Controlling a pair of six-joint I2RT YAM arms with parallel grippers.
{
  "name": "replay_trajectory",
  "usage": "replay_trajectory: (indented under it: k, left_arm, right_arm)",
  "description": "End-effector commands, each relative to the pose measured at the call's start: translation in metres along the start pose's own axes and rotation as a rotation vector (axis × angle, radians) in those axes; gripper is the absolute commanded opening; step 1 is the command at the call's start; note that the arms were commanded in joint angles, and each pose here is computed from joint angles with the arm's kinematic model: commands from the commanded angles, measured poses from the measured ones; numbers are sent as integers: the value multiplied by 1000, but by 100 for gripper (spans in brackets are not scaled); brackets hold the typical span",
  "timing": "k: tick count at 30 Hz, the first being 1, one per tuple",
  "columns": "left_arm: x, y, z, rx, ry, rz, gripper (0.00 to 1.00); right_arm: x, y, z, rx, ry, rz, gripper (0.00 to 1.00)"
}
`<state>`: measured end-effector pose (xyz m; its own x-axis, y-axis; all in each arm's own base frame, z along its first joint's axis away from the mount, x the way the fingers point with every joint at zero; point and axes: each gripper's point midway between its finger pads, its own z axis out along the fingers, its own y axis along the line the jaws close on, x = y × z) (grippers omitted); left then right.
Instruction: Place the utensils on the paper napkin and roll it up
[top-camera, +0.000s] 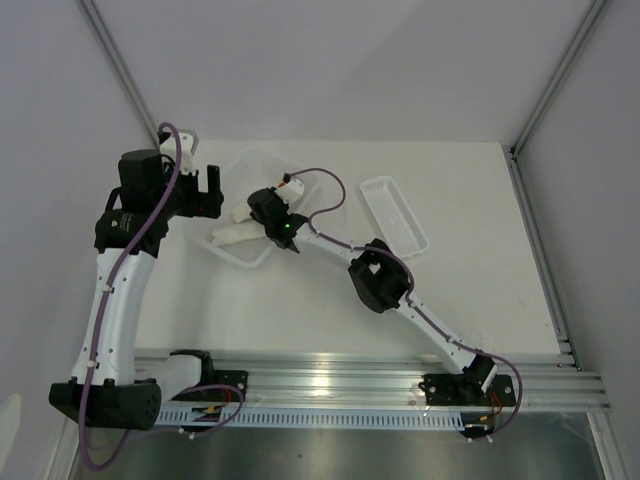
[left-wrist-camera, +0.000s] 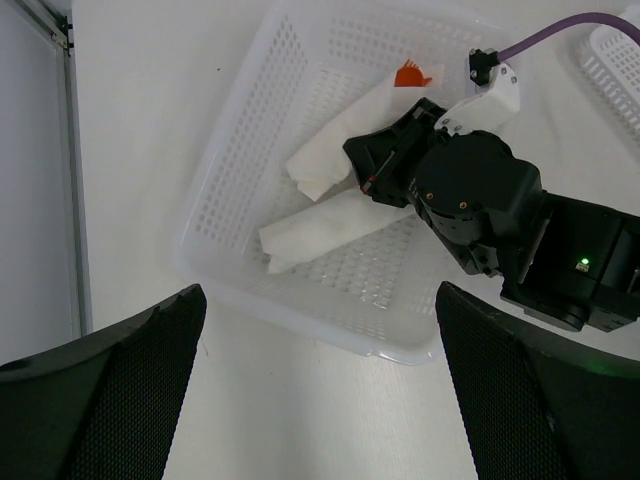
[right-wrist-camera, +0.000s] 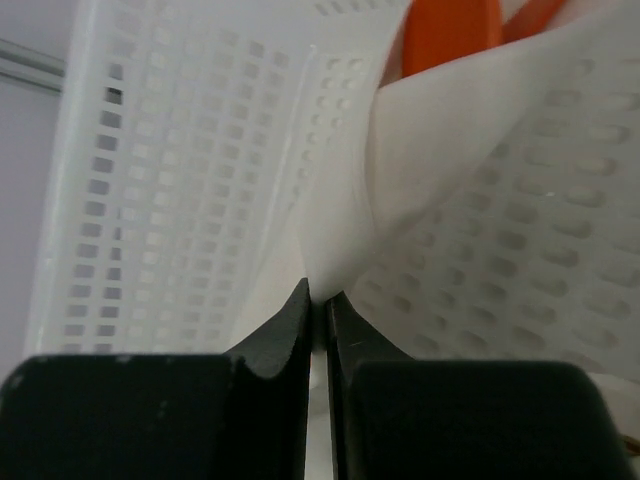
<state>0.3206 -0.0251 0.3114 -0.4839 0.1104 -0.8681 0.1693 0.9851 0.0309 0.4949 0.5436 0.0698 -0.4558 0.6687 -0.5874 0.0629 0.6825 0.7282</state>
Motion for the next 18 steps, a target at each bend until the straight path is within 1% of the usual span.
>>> replay_trajectory:
  k: [1, 2, 5, 8, 9, 10, 13, 14, 18]
  left_arm:
    - [-20, 6, -10, -26, -73, -12, 100]
    - [-21, 6, -10, -26, -75, -12, 99]
    - [-23, 6, -11, -24, -78, -13, 99]
    - [-22, 4, -10, -17, -77, -11, 99]
    - [-21, 4, -10, -15, -74, -13, 99]
    - [-22, 4, -10, -13, -76, -12, 99]
    - [-21, 4, -10, -13, -74, -13, 99]
    - [-21, 4, -10, -13, -76, -12, 100]
    - [-20, 3, -9, -11, -71, -11, 99]
  right_arm:
    - [-55, 27, -20, -6, -48, -7, 0]
    - [-54, 15, -19, 25, -46, -24, 0]
    - [-62, 9, -19, 33, -49, -10, 0]
    - [-54, 15, -12, -11, -27, 20, 0]
    - [-57, 36, -13, -64, -17, 50, 0]
    - [-47, 30, -6, -59, -6, 55, 0]
    - [-45, 47, -7, -108, -43, 98, 0]
    - [-46, 50, -6, -125, -55, 135, 0]
    - [-39, 41, 7, -132, -51, 225, 0]
